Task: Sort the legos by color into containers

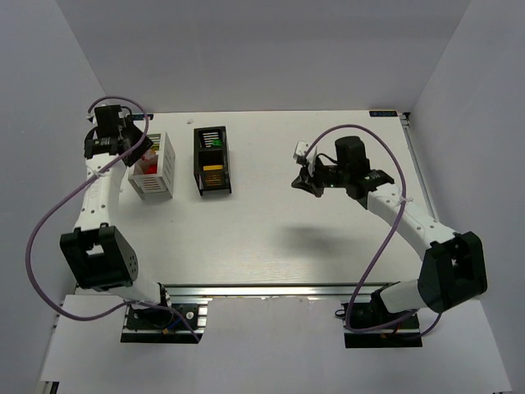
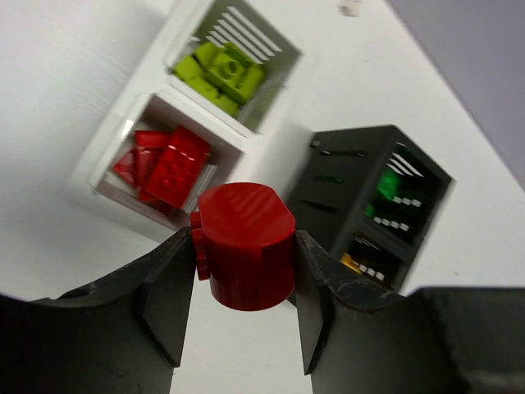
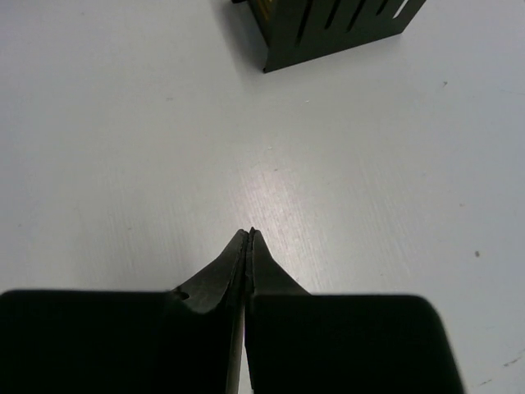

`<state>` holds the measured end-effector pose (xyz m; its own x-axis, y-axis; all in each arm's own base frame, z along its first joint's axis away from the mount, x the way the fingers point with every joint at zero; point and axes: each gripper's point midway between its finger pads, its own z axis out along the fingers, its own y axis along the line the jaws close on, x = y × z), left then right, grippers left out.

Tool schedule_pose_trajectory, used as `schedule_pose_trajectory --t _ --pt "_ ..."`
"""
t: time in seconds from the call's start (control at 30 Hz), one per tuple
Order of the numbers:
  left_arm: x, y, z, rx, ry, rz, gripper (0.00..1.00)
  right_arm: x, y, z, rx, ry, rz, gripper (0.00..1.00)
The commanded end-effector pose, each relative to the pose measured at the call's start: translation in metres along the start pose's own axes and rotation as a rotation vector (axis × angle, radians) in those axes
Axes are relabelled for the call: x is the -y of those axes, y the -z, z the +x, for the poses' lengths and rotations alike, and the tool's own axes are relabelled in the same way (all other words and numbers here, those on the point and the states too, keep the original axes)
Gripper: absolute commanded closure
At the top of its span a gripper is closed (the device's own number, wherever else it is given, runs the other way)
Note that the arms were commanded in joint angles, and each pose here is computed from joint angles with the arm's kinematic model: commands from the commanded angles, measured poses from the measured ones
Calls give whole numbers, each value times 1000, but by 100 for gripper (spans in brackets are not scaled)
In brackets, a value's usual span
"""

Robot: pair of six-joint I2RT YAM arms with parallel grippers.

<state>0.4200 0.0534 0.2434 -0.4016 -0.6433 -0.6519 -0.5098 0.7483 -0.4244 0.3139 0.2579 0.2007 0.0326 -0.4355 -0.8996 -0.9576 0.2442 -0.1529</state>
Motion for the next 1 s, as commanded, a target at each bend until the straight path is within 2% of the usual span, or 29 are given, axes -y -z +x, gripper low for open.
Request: schedule_pose_trajectory --t 0.0,0.23,0.33,0.37,0.47,0.5,0.7,0.77,0.83,0.87,0.93,0.97 --pt "-18 -3 -23 65 -19 -111 100 -14 8 -2 24 10 -26 100" --pt "-26 -30 -28 54 -44 -155 100 -12 10 2 23 -19 -22 100" --pt "-31 -42 -21 25 -49 -176 90 -10 11 2 23 -26 -23 100" --pt "-31 -45 -19 17 -48 -177 82 -8 11 2 22 -29 -19 100" --pt "-36 -51 -11 -7 -41 -189 68 -5 13 1 22 -35 -11 100" --pt "-37 -52 -9 -12 -40 -192 61 -5 14 1 22 -35 -10 100" --pt "-38 -52 -5 -24 -39 -191 39 -1 19 3 18 -47 4 100" --pt "-36 -49 -9 -13 -39 -184 35 -1 21 3 17 -50 7 100" --pt "-32 -42 -14 4 -39 -172 28 1 22 1 18 -47 12 93" --pt "-31 -39 -16 10 -37 -170 25 2 23 0 17 -50 17 71" --pt "-29 -31 -19 26 -36 -161 13 3 25 -3 19 -49 25 62" --pt "-29 -28 -20 37 -34 -158 9 3 26 -3 18 -50 30 52"
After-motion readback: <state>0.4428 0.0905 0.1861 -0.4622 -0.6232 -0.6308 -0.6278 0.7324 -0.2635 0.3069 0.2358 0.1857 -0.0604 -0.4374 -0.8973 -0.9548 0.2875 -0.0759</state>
